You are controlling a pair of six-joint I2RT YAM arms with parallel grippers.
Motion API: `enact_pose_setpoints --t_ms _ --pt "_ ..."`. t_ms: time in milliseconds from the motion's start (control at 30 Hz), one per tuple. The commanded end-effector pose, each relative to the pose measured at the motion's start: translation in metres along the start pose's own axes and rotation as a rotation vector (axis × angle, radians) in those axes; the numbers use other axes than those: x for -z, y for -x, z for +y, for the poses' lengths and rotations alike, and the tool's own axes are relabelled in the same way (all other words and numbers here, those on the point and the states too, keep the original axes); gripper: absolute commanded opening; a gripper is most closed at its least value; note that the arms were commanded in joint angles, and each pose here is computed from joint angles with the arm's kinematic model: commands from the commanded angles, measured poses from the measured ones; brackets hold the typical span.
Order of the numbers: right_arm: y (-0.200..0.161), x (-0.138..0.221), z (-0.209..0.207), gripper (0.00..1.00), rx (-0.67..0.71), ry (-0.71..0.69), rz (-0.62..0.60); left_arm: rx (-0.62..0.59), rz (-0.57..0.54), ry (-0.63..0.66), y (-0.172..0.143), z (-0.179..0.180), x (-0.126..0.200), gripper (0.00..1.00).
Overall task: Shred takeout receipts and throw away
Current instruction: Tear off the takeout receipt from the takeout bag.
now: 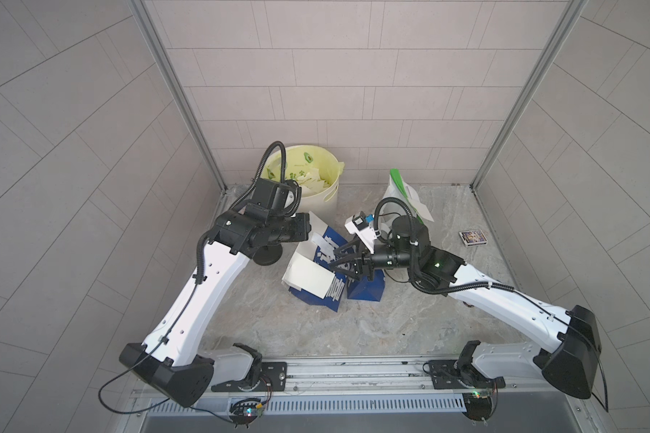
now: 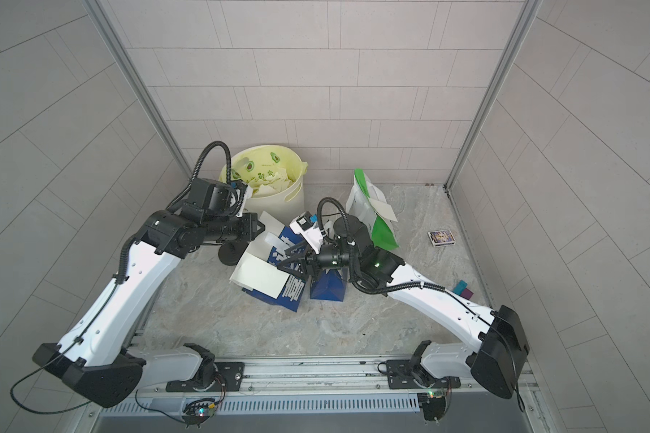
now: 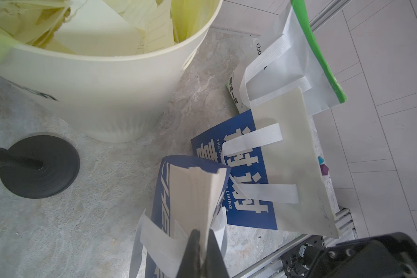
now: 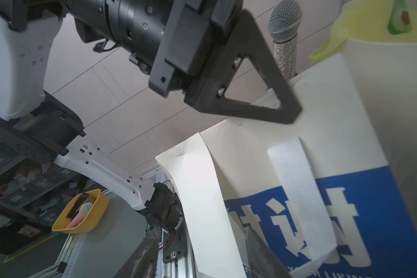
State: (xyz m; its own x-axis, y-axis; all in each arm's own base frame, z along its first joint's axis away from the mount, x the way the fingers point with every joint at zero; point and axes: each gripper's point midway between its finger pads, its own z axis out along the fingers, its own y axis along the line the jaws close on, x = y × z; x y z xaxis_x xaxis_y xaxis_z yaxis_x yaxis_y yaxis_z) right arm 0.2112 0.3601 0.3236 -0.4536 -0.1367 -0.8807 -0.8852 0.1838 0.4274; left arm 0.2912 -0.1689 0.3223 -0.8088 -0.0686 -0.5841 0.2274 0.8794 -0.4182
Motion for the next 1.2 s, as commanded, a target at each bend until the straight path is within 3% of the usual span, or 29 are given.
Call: enact_pose_setpoints --t_ms 0,267,700,867,1000,1067,1167 --pt "-0.009 -0.007 0.012 0.6 0.012 0.074 0.069 0.004 -0.059 -0.065 0.012 -0.014 0.009 0.0" --pt "-0.021 -0.032 0.005 0.58 0.042 0.062 0.157 0.0 -0.059 -0.1 0.013 -0.02 0.01 0.0" --pt "-0.014 -0.041 0.024 0.38 -0.005 0.192 0.127 0.008 -0.063 -0.055 0.014 -0.012 0.004 0.0" --pt "-0.011 -0.033 -0.006 0.49 0.045 -0.018 0.098 -0.004 -0.057 -0.081 0.012 -0.016 0.008 0.0" --pt "-0.03 -0.019 -0.036 0.53 0.117 -0.206 0.2 -0.023 -0.058 -0.104 0.01 -0.021 0.013 0.0" --pt "-0.041 -0.015 -0.036 0.55 0.146 -0.202 0.26 -0.022 -0.06 -0.104 0.01 -0.021 0.014 0.0" --pt "-0.053 -0.015 -0.016 0.55 0.129 -0.087 0.313 -0.024 -0.073 -0.098 0.012 -0.02 0.016 0.0"
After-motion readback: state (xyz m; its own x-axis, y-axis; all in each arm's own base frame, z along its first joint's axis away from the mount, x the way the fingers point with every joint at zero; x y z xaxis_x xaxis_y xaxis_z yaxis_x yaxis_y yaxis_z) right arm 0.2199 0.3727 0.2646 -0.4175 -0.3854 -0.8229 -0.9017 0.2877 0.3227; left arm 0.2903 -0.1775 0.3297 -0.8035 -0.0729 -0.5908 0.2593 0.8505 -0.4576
